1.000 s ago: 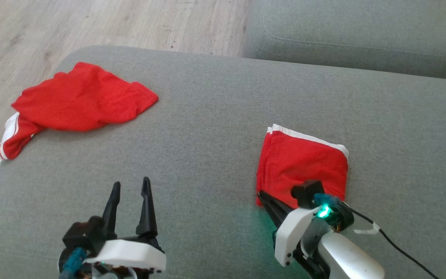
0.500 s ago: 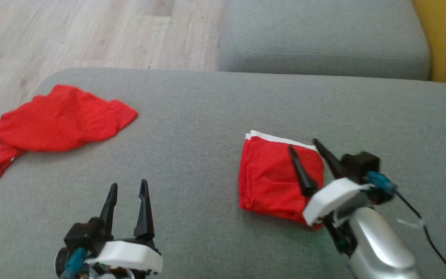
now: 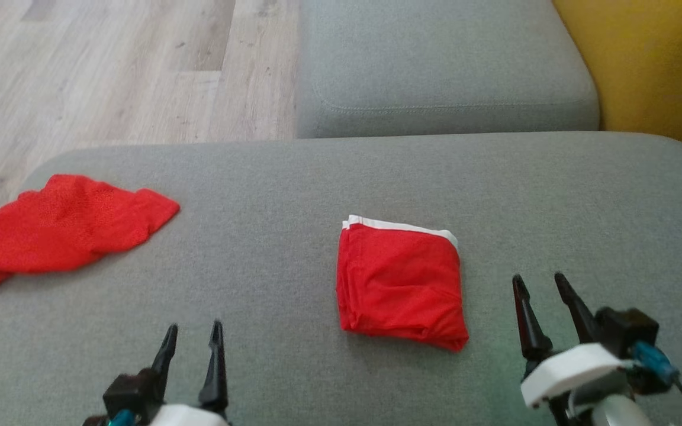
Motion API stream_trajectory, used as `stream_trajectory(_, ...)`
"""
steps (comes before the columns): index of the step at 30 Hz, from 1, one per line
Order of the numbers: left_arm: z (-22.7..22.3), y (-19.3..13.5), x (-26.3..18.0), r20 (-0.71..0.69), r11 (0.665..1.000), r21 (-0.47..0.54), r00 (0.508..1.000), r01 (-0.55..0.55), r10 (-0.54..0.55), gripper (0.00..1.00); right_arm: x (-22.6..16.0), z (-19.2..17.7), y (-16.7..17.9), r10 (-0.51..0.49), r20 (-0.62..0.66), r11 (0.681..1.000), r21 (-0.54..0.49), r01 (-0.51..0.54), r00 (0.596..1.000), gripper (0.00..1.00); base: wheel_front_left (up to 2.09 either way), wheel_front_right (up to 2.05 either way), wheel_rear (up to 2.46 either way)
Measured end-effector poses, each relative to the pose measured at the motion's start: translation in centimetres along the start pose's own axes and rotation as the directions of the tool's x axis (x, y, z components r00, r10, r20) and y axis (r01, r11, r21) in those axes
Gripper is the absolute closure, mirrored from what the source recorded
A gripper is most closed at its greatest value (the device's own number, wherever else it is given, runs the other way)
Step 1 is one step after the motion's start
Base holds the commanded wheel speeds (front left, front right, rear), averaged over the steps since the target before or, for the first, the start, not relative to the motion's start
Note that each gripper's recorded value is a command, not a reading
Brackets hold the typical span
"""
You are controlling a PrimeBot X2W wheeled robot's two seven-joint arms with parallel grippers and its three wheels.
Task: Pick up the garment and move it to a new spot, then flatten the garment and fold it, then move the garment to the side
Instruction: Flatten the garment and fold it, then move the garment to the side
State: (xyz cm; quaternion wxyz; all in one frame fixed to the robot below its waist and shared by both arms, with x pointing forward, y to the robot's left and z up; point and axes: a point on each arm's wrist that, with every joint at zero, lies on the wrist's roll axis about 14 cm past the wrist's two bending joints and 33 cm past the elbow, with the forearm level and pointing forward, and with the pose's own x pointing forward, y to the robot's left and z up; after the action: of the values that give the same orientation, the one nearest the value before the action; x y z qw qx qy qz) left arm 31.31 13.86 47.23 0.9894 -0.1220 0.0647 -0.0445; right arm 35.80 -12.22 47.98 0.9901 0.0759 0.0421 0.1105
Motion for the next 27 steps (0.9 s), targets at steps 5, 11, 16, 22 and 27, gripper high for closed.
stream_trajectory(5, -0.8, 1.2, -0.6, -0.023, 0.999, 0.023, 0.999, -0.025, 0.026, 0.00, -1.3, -0.3, -0.2, -0.015, -0.005, 1.000, 0.010, 0.015, 1.000, 0.00, 0.00, 0.00, 0.00)
stream_trajectory(11, -0.4, 1.9, -0.8, -0.009, 0.999, 0.018, 0.999, -0.047, 0.047, 0.00, -1.9, -0.7, -0.4, -0.025, -0.022, 1.000, 0.013, 0.025, 0.999, 0.00, 0.00, 0.00, 0.00)
stream_trajectory(16, -0.8, 2.3, -1.3, -0.015, 0.998, 0.012, 0.998, -0.063, 0.063, 0.00, -1.7, -0.5, -0.2, -0.016, -0.025, 1.000, 0.010, 0.017, 1.000, 0.00, 0.00, 0.00, 0.00)
stream_trajectory(22, -0.8, 2.5, -1.6, -0.013, 0.997, 0.011, 0.997, -0.070, 0.070, 0.00, -2.0, -1.2, 0.0, -0.011, -0.049, 1.000, 0.003, 0.011, 0.999, 0.00, 0.00, 0.00, 0.00)
stream_trajectory(27, -0.5, 2.4, -1.7, -0.003, 0.998, 0.012, 0.998, -0.068, 0.068, 0.00, -2.1, -1.9, 0.0, -0.010, -0.084, 1.000, -0.018, 0.008, 0.996, 0.00, 0.00, 0.00, 0.00)
